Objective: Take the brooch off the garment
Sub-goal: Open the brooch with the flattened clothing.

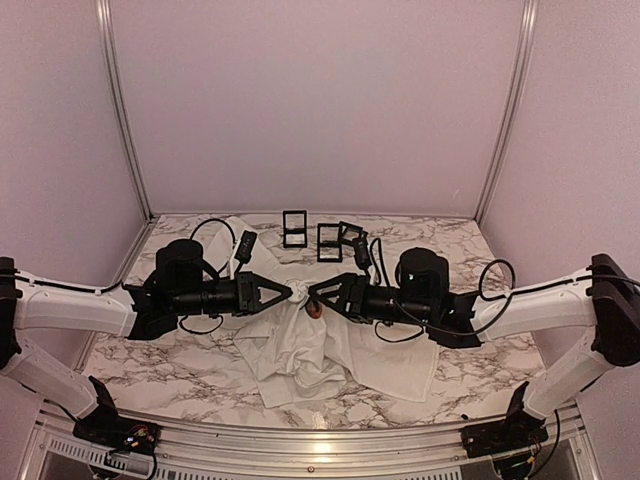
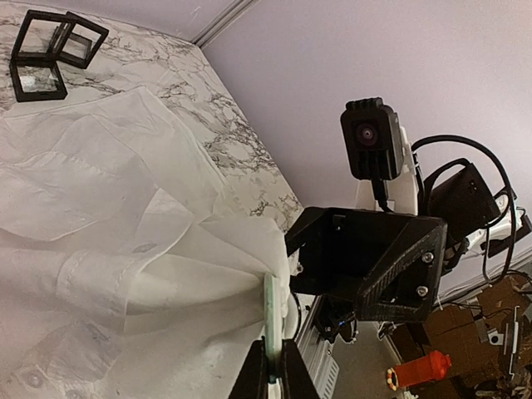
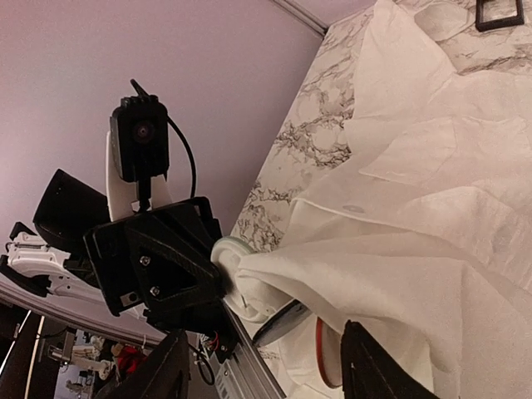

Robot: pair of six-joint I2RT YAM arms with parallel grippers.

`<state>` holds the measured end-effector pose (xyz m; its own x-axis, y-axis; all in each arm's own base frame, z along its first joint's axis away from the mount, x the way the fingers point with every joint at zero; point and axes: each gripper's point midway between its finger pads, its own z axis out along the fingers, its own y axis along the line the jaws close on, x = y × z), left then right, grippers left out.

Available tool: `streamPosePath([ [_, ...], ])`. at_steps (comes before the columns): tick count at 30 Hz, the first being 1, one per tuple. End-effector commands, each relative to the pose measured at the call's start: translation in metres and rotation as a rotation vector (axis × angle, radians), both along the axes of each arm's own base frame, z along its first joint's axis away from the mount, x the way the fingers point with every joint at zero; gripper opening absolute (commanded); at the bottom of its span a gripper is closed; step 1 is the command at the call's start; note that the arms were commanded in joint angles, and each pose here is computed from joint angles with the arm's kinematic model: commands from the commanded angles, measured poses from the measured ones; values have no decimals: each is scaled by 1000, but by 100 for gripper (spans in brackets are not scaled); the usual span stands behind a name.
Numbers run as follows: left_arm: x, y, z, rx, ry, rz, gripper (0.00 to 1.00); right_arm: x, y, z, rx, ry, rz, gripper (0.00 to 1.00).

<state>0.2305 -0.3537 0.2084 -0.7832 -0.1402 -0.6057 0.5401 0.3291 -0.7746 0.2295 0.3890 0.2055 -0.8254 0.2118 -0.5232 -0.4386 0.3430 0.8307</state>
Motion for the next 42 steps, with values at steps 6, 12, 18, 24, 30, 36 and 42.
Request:
streamPosePath([
  [6, 0, -4, 12, 30, -94, -28, 0, 5, -9, 49, -25, -107, -24, 48],
  [12, -9, -10, 33, -43, -148, -92, 0, 12, 17, 54, -81, -169, 56, 40],
  [18, -17, -15, 27, -37, -155, -157, 0, 21, 14, 42, -216, -285, 76, 43],
  [24, -19, -18, 19, -30, -144, -181, 0, 20, 4, 25, -176, -314, 184, 50],
  [30, -17, -20, 17, -44, -140, -177, 0, 15, 7, 1, -219, -311, 252, 55],
  [36, -15, -22, 11, -32, -135, -173, 0, 6, 7, -13, -210, -287, 294, 54],
  [42, -11, -23, 4, -24, -115, -155, 0, -2, 4, -15, -186, -286, 312, 54],
])
